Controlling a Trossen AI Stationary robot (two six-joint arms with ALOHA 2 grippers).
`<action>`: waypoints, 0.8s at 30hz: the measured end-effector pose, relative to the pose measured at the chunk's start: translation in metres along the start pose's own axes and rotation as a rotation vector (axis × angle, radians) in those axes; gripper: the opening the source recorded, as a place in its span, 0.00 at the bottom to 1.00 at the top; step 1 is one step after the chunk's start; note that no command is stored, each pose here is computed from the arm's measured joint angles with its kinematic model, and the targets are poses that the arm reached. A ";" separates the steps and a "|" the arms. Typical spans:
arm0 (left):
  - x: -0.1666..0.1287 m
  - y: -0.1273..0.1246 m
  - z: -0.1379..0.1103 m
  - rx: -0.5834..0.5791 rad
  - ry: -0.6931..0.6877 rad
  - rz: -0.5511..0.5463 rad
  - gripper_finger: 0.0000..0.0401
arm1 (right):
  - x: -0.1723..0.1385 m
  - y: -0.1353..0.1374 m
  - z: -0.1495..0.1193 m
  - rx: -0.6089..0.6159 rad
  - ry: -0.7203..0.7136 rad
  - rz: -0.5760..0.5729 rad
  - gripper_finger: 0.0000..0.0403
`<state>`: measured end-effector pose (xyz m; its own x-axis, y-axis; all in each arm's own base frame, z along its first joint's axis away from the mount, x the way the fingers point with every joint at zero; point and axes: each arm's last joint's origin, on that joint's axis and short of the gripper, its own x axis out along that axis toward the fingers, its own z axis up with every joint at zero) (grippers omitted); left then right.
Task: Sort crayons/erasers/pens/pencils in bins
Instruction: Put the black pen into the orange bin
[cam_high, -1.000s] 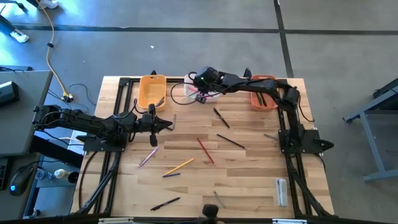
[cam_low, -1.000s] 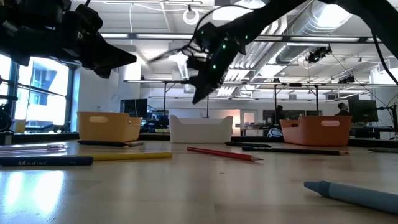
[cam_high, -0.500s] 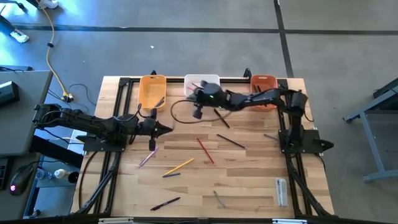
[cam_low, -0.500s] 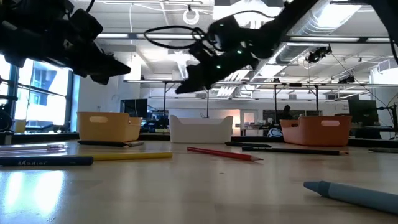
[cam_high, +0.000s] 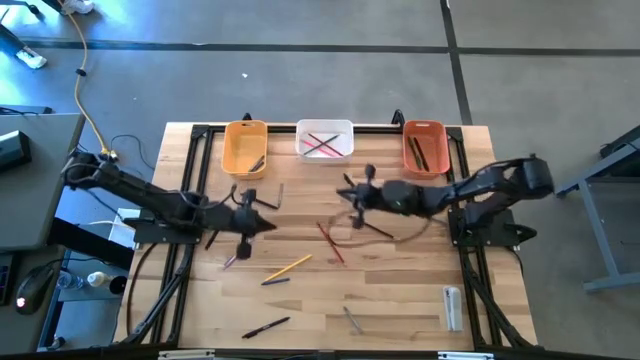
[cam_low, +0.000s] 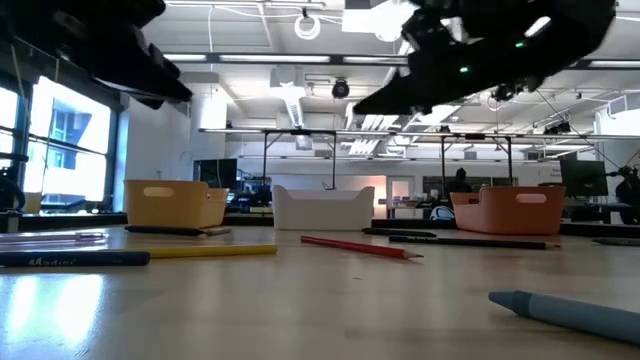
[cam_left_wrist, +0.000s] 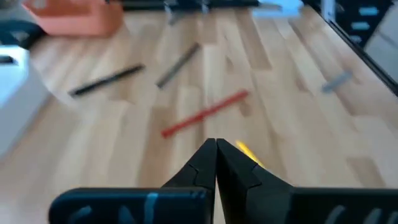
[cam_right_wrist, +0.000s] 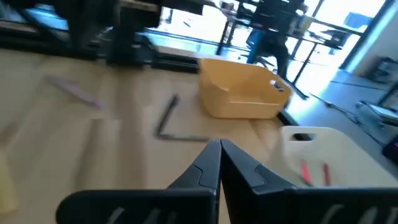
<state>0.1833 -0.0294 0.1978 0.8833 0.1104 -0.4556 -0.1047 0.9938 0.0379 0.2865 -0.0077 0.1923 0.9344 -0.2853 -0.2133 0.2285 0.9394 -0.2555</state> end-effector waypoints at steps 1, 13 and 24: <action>-0.001 -0.007 0.000 0.000 0.027 -0.006 0.00 | -0.007 0.005 -0.001 0.003 0.000 0.000 0.00; -0.007 -0.101 -0.006 -0.008 0.174 -0.069 0.00 | -0.049 0.057 -0.008 -0.039 0.009 0.021 0.00; -0.001 -0.180 -0.002 0.012 0.367 -0.017 0.11 | -0.064 0.078 -0.005 -0.063 -0.006 0.021 0.00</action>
<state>0.2008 -0.2085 0.1898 0.6617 0.0832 -0.7452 -0.0835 0.9958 0.0371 0.2432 0.0832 0.1813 0.9405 -0.2640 -0.2140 0.1911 0.9315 -0.3094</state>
